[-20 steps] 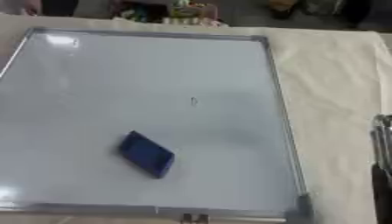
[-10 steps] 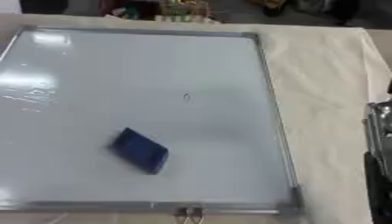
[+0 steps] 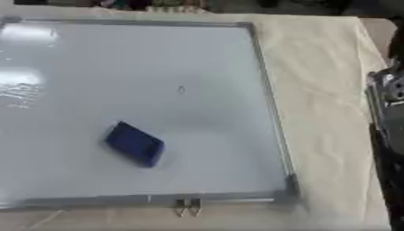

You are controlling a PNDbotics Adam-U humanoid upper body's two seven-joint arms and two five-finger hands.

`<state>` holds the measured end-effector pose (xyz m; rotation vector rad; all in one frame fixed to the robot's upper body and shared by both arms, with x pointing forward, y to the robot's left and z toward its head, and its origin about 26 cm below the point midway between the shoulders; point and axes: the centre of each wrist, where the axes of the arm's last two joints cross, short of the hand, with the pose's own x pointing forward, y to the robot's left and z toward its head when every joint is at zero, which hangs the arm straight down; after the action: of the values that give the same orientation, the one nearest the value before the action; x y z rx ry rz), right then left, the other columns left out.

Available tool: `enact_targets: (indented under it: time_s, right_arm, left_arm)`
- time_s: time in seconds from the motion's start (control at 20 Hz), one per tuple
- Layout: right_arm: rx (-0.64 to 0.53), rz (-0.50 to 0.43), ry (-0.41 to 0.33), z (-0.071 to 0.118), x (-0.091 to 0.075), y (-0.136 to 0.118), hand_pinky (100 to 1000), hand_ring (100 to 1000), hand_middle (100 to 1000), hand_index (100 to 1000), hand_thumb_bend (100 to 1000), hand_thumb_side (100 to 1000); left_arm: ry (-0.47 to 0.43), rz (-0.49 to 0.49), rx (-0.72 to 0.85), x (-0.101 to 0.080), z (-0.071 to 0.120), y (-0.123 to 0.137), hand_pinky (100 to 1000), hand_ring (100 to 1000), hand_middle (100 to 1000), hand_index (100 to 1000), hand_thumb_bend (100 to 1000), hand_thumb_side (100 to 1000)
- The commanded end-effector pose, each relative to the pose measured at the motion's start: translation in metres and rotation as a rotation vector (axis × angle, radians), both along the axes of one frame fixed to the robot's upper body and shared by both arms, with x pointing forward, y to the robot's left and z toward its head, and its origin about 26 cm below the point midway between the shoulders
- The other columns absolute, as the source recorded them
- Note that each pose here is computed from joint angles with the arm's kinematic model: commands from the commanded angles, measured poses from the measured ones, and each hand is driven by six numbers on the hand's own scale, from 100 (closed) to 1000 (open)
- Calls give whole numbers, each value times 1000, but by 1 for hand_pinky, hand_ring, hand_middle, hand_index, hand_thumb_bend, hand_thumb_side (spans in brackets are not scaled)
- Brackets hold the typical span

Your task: Wipe the whiteboard clean with a brush.

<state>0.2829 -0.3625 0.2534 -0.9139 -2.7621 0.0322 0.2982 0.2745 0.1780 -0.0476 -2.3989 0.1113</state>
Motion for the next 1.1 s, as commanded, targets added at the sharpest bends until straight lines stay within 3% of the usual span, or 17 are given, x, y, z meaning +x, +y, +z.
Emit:
enact_targets:
  time_s: [0.05, 0.2, 0.35, 0.5, 0.6, 0.65, 0.85, 1.1]
  right_arm:
    - [-143, -7, -7, 25, -1, 10, 731, 561, 585, 537, 100, 1000]
    - [-245, -4, 2, 40, 5, 23, 730, 568, 619, 486, 114, 1000]
    - [-372, -12, 29, 51, 13, 32, 728, 602, 706, 423, 218, 1000]
    - [-495, -15, 66, 56, 25, 41, 722, 613, 721, 364, 262, 1000]
    - [-567, -8, 70, 60, 31, 50, 718, 621, 711, 262, 316, 1000]
    - [-595, -8, 68, 63, 35, 54, 715, 624, 702, 187, 385, 1000]
    - [-689, -31, 61, 77, 44, 68, 709, 633, 693, 111, 532, 1000]
    - [-838, -47, 89, 81, 59, 84, 725, 661, 665, 111, 616, 1000]
  left_arm:
    - [-19, -10, 20, -2, 8, 0, 401, 477, 433, 528, 100, 914]
    - [-16, -16, 22, -2, 7, 0, 401, 477, 433, 529, 100, 913]
    - [-12, -20, 24, -2, 7, 0, 401, 477, 433, 530, 100, 913]
    - [-4, -26, 27, -2, 6, -1, 402, 477, 433, 530, 100, 914]
    - [-1, -31, 28, -1, 5, -1, 402, 478, 433, 532, 100, 913]
    - [1, -33, 28, -1, 5, -1, 402, 478, 434, 533, 100, 913]
    - [6, -40, 28, -1, 4, -2, 403, 478, 434, 533, 100, 913]
    - [12, -47, 29, -1, 3, -3, 403, 478, 434, 533, 100, 914]
